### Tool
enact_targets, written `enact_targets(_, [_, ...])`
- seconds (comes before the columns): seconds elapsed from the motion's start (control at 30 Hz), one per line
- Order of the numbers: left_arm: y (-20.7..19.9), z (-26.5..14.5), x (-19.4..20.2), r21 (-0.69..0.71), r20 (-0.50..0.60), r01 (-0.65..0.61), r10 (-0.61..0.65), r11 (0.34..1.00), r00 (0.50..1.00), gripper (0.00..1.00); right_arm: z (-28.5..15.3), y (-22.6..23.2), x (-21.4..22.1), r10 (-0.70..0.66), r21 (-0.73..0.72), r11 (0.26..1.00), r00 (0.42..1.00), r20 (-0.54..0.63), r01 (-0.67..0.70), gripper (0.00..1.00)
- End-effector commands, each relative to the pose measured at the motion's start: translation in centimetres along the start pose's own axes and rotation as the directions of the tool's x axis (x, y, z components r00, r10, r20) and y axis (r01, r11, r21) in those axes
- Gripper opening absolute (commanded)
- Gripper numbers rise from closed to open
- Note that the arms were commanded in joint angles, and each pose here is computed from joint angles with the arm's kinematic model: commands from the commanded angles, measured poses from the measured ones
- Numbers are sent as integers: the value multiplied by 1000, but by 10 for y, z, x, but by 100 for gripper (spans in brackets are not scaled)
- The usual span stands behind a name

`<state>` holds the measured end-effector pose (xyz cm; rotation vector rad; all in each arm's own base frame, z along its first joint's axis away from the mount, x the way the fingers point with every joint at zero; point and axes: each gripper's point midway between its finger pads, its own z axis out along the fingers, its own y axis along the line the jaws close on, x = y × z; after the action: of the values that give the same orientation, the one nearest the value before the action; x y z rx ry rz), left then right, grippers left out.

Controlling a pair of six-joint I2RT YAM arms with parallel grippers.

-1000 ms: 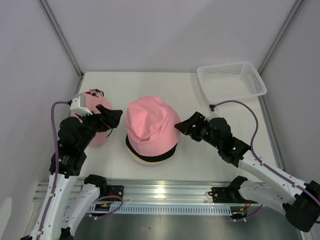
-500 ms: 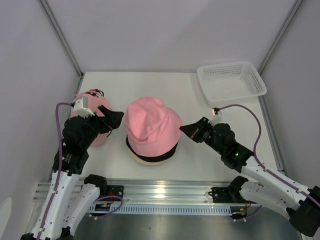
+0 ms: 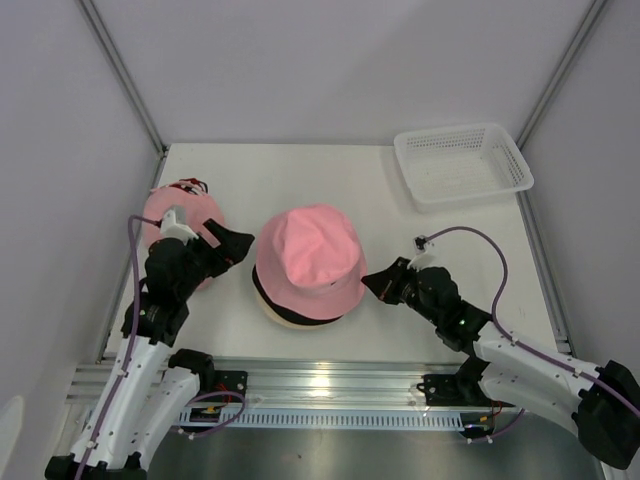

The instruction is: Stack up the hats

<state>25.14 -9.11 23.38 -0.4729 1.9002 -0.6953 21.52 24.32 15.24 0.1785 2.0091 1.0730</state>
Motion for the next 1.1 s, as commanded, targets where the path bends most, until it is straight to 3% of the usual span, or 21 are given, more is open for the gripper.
enact_targets(0.0, [-17, 11, 0, 95, -14, 51, -50, 994, 999, 91, 6, -3, -4, -77, 14, 997, 997, 23, 77, 0])
enact_targets(0.47, [-22, 49, 20, 158, -118, 60, -41, 986, 992, 83, 24, -2, 1, -116, 20, 993, 993, -21, 116, 0])
enact_targets(0.77, [-27, 58, 25, 193, -150, 95, -66, 977, 986, 61, 28, 3, -7, -136, 30, 990, 991, -13, 136, 0])
enact_targets(1.0, [-16, 60, 32, 150, -164, 94, -69, 984, 984, 59, 33, 3, -7, -144, 40, 989, 989, -23, 144, 0])
enact_targets(1.03, [-17, 60, 33, 154, -164, 95, -70, 983, 984, 55, 34, 5, -8, -145, 37, 989, 989, -22, 146, 0])
enact_targets(1.07, [-20, 60, 32, 170, -166, 100, -72, 980, 984, 44, 34, 5, -9, -148, 39, 988, 989, -22, 148, 0])
